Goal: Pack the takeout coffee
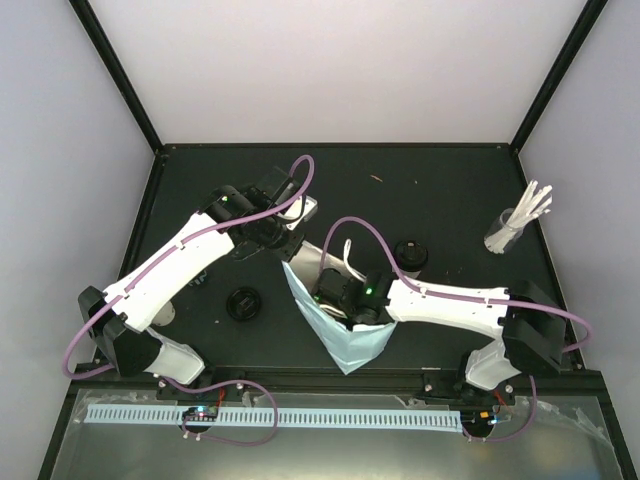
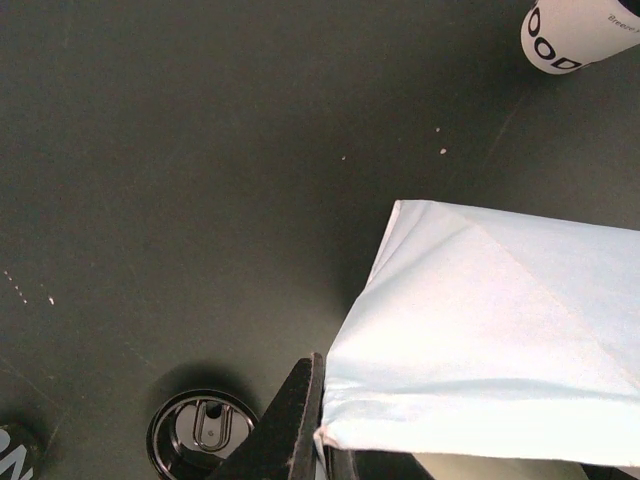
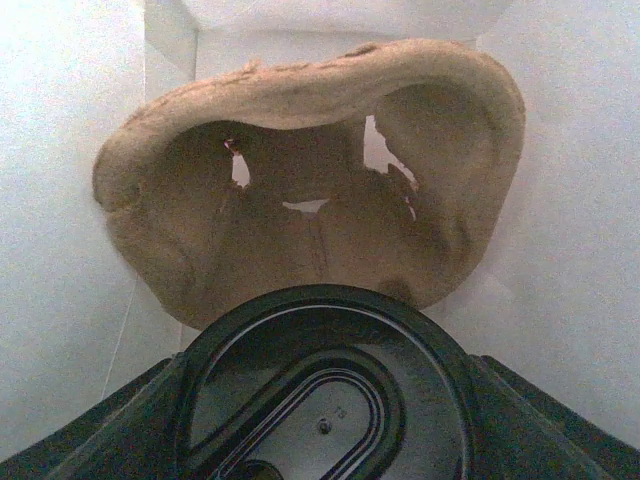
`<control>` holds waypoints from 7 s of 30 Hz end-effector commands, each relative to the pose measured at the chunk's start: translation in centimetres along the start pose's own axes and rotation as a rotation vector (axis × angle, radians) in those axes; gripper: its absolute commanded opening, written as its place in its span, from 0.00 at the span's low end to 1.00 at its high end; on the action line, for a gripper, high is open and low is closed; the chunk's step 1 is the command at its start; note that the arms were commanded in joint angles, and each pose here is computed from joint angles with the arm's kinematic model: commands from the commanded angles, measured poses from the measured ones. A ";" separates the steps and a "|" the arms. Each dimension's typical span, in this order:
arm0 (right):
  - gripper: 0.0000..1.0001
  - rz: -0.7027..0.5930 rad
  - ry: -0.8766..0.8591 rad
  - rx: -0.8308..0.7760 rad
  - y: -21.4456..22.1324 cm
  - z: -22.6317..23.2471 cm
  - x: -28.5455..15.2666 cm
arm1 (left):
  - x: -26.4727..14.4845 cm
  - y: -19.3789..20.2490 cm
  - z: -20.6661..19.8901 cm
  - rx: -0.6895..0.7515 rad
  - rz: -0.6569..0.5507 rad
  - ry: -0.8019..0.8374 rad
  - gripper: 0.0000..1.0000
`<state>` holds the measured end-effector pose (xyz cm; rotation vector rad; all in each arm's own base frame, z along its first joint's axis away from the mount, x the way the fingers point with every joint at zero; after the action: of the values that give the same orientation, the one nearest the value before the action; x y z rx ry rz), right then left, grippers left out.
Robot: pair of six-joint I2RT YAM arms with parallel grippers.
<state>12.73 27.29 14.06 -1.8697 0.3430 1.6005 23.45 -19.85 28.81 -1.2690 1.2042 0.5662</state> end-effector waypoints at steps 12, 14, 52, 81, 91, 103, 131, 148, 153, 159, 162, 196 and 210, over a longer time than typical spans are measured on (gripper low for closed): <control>1.00 0.148 0.062 -0.035 1.2 -0.8 -5.7 | -3.0 -1.7 0.8 -0.001 -0.135 -0.005 0.02; 1.00 0.124 0.060 -0.043 0.8 -0.8 -6.2 | -3.1 -1.7 0.8 0.001 -0.140 -0.008 0.02; 1.00 -0.309 0.230 -0.020 -9.2 -3.1 -16.7 | -2.4 -1.0 -0.3 0.020 -0.110 0.038 0.02; 0.98 -0.693 0.181 0.080 -5.0 -6.0 -28.0 | -6.8 -2.7 0.7 0.111 -0.297 -0.055 0.02; 0.97 -0.698 0.140 0.110 0.0 -6.8 -26.5 | -10.2 -2.9 -0.1 0.277 -0.481 -0.064 0.03; 0.90 -0.572 0.080 0.141 2.6 -5.8 -18.8 | -10.3 0.3 -3.7 0.548 -0.603 -0.023 0.04; 0.42 -0.581 -0.087 -0.093 -5.1 -0.4 -27.7 | -9.0 -2.2 -3.5 0.263 -0.481 -0.239 0.02; 0.31 -0.389 0.030 0.093 -5.5 0.0 -11.6 | -10.0 -1.1 -2.4 0.226 -0.632 -0.082 0.02; 0.53 -0.415 0.018 0.084 -7.2 0.8 -10.5 | -9.5 0.4 -2.7 0.244 -0.689 0.029 0.01; 0.59 -0.389 0.129 0.125 -8.2 0.3 -8.2 | -8.8 1.3 -2.4 0.226 -0.677 0.052 0.02; 0.63 -0.399 0.188 0.110 -8.1 0.1 -7.5 | -8.0 1.4 -2.6 0.217 -0.642 0.054 0.02; 1.00 -0.347 0.195 0.145 -12.4 -1.7 1.9 | -7.3 2.2 -3.3 0.218 -0.597 0.147 0.03; 0.81 -0.372 0.283 0.108 -12.7 -3.1 4.2 | -7.3 2.2 -2.9 0.201 -0.592 0.111 0.03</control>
<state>22.50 36.18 15.45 -1.9031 0.1645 1.0847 18.86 -19.12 33.90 -1.3696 0.8262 0.0111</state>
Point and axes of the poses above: each gripper's point midway between its finger pads, its own x axis out along the fingers, its own z axis along the line the jaws close on, y = z × x, the point moved 6 cm from there along -x, back along the fingers, and after that the axes turned 13 degrees about -x, right-handed, at the moved point
